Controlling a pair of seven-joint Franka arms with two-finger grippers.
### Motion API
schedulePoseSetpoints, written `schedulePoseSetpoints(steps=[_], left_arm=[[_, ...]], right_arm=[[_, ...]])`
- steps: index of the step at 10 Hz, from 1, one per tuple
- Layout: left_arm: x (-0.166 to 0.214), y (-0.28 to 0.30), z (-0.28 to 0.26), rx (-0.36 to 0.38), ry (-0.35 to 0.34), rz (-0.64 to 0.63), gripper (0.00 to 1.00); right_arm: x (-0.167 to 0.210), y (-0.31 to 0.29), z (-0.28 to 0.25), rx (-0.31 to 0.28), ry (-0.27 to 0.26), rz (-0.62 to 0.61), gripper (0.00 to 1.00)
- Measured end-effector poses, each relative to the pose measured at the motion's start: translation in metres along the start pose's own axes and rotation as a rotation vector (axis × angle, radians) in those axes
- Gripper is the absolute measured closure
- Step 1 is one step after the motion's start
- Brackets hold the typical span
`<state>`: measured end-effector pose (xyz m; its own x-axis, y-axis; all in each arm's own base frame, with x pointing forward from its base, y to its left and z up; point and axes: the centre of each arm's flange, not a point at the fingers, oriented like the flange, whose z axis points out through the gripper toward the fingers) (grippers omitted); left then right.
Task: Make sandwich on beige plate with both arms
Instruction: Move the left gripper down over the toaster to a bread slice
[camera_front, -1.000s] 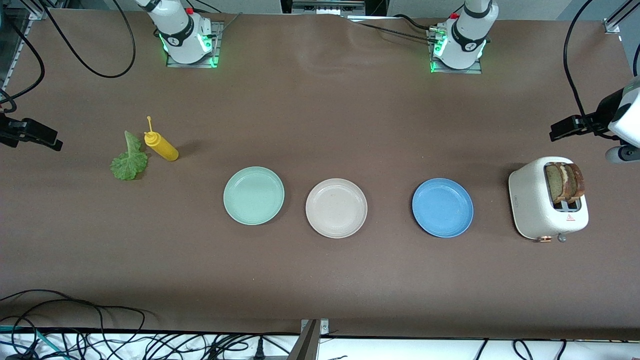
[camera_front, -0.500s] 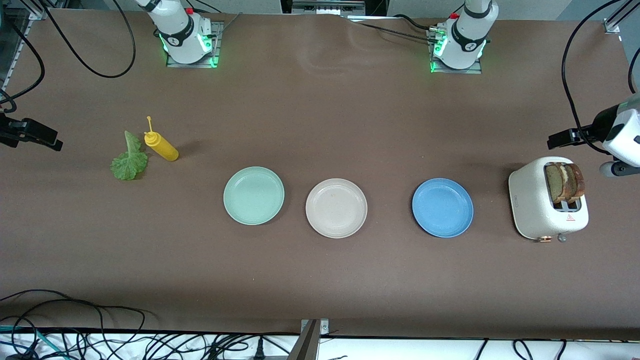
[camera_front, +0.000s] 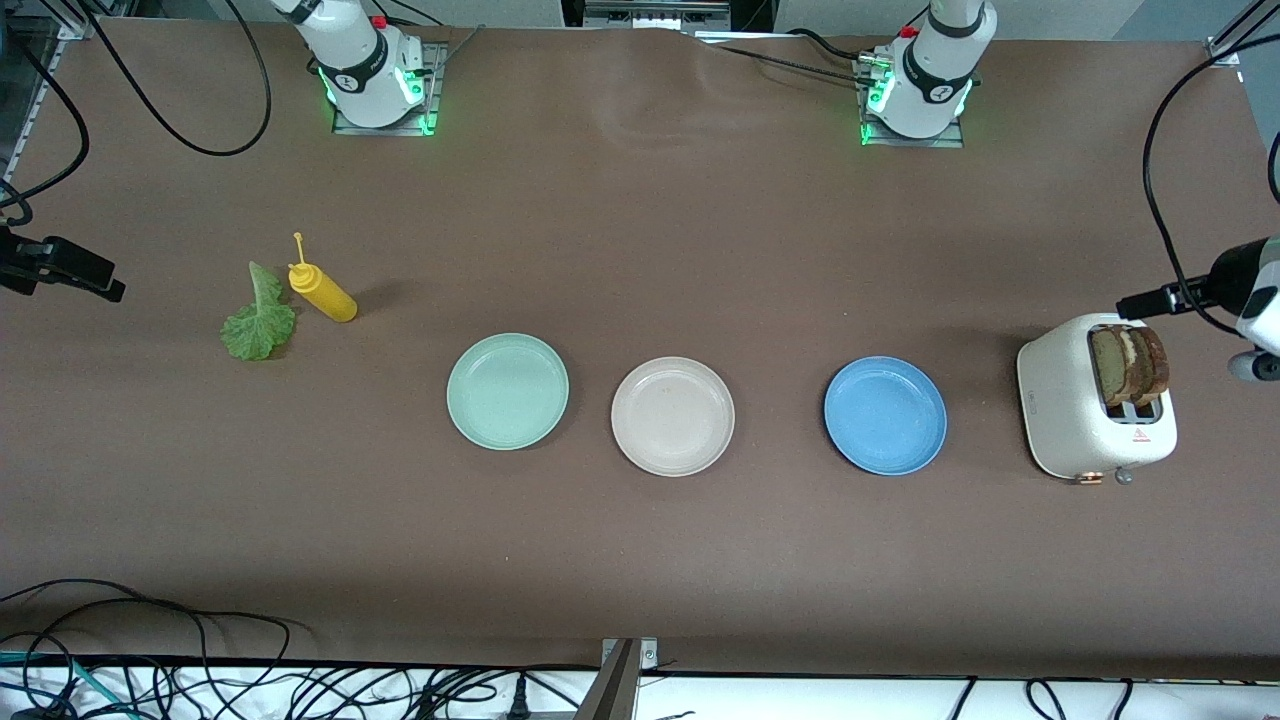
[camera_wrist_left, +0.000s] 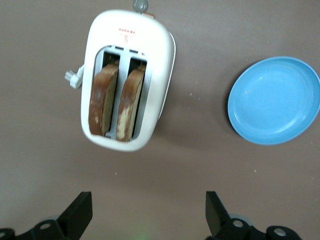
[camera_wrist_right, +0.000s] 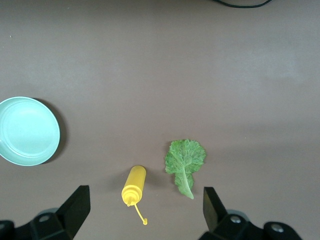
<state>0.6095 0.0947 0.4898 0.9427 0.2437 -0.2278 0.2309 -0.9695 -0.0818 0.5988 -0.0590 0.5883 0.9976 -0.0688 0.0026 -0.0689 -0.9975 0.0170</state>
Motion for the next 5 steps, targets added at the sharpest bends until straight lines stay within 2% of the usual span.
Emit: schedulePoseSetpoints(steps=[5], left_arm=[[0.040,0.009,0.047,0.011,0.017,0.011,0.00]], right_arm=[[0.000,0.000,0.000,0.000,0.000,0.001,0.00]])
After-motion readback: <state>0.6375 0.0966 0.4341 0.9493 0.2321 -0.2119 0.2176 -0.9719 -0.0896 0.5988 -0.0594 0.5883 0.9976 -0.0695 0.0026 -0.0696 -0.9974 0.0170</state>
